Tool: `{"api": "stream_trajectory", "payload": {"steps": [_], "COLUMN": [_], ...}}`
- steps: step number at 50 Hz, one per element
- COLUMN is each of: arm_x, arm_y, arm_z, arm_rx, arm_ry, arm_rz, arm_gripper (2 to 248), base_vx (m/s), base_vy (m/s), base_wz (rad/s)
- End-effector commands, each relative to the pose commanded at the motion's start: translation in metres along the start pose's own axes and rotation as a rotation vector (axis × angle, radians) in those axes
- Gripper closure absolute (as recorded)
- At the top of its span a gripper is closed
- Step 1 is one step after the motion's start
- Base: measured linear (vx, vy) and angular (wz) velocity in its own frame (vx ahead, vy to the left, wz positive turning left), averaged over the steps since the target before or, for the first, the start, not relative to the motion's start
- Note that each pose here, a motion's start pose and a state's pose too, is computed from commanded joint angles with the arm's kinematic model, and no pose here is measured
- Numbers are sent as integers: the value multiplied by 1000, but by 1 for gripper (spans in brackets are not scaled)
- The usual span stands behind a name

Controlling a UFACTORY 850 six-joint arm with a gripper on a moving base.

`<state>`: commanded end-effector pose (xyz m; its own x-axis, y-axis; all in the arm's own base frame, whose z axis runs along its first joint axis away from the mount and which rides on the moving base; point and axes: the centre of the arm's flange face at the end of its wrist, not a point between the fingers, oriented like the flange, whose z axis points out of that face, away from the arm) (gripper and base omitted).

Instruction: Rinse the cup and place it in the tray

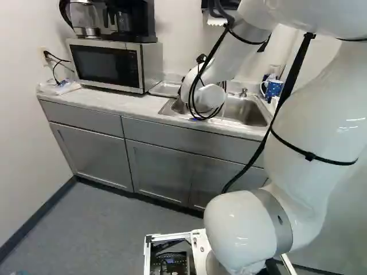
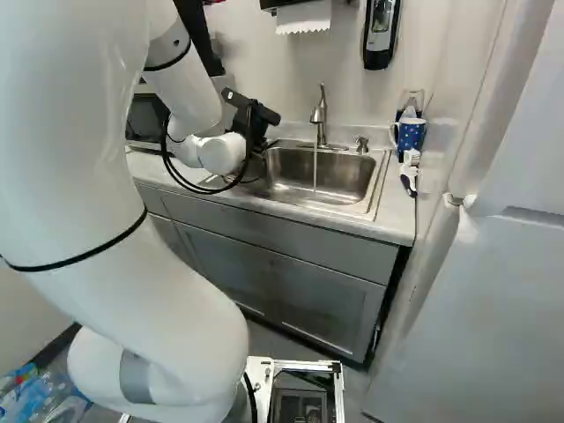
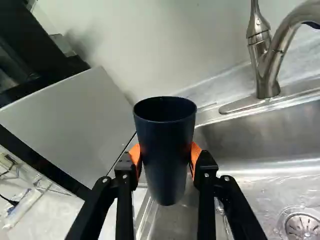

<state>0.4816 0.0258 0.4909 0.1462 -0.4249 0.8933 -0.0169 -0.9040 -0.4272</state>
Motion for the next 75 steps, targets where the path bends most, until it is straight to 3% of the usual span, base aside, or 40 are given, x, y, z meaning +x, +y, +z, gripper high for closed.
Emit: {"api": "stream_trajectory", "payload": {"steps": [48,75], "arm_x": [0,0], "arm_y": [0,0], "arm_z": [0,0], "arm_rx": [0,0], "arm_ry": [0,0], "arm_rz": [-504,-504], "arm_gripper": [134,134], "base_vx": [0,0], "base_vy": [0,0], "base_wz": [0,0]}}
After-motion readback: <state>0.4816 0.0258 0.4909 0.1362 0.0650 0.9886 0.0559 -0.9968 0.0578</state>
